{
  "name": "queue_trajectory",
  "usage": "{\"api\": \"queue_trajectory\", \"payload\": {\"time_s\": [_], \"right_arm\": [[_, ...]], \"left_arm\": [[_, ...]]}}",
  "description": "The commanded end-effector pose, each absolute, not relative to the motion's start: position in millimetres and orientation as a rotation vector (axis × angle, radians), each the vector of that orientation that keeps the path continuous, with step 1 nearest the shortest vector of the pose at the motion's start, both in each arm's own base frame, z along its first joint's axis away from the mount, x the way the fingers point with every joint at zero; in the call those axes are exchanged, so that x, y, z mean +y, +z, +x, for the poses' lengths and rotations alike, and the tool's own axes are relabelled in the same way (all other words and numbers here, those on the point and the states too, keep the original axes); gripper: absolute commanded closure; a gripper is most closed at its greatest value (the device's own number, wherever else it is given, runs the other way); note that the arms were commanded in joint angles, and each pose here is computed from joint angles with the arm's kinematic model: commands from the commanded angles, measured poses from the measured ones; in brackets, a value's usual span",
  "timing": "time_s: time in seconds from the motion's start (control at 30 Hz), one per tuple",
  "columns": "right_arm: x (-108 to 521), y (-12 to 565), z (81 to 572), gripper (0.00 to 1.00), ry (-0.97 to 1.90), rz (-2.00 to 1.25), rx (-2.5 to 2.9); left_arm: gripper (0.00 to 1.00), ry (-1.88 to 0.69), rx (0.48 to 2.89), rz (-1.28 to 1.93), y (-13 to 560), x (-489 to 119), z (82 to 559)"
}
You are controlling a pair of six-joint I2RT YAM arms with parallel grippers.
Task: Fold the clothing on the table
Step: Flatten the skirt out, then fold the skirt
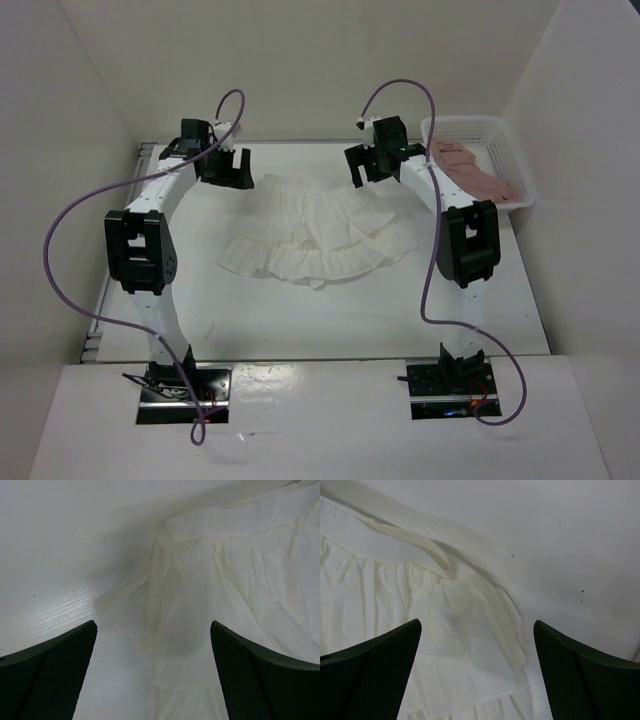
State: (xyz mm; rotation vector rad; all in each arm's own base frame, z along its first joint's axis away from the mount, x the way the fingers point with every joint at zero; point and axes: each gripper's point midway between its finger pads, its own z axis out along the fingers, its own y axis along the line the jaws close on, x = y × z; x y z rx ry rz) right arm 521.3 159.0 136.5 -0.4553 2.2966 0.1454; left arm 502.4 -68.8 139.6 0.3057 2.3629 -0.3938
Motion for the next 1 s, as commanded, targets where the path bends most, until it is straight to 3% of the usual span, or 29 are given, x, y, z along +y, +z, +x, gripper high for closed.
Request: {"api": "queue_trajectory", "payload": {"time_s": [0.0, 0.97], "right_arm": [[172.8, 135.2, 534.0, 0.03, 0.191, -0.489, 2.26], [202.8, 99.4, 574.1, 0.11, 0.325, -0.605, 2.25]], "left_arm": [[0.0, -0.464, 2.317, 0.367, 137.2, -78.3, 517.2], [0.02, -0.555, 2.277, 0.503, 104.7, -111.6, 568.4]]}}
